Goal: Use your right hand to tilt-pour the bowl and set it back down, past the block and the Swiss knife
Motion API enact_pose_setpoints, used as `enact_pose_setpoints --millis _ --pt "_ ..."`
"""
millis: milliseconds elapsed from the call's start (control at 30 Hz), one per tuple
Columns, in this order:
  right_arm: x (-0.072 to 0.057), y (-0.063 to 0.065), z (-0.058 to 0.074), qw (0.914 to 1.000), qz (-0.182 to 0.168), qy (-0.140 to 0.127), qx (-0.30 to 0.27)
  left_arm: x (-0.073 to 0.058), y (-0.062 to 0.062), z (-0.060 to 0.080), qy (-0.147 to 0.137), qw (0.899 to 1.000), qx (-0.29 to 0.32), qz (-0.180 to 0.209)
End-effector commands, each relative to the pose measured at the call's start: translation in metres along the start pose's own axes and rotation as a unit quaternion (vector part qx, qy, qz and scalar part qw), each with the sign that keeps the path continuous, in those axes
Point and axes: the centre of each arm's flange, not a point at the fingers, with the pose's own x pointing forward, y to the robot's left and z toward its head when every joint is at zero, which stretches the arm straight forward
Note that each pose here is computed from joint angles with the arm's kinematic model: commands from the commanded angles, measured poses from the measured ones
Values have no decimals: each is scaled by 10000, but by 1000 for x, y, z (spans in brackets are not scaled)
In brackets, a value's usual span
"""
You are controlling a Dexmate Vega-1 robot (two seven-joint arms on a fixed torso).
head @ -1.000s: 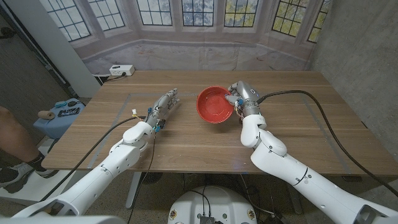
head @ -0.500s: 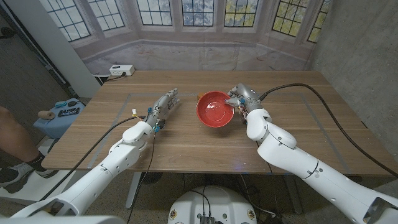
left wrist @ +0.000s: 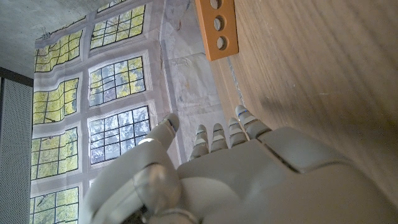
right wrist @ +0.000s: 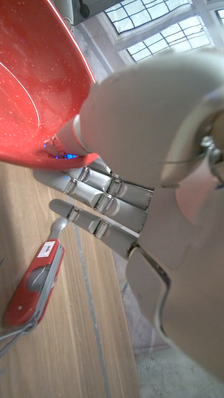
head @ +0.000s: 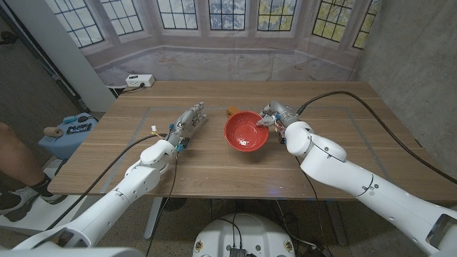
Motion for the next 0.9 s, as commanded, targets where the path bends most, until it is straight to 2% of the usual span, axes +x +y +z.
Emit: enact_pose_setpoints --millis 33,367,900 --pt "5 8 -11 9986 482 195 -2 -7 5 -2 -12 9999 -73 117" --pt "14 20 -23 9968 727 315 106 -9 5 -5 14 9998 -128 124" --pt "21 30 -34 9953 841 459 135 -6 2 -6 98 9999 -110 57"
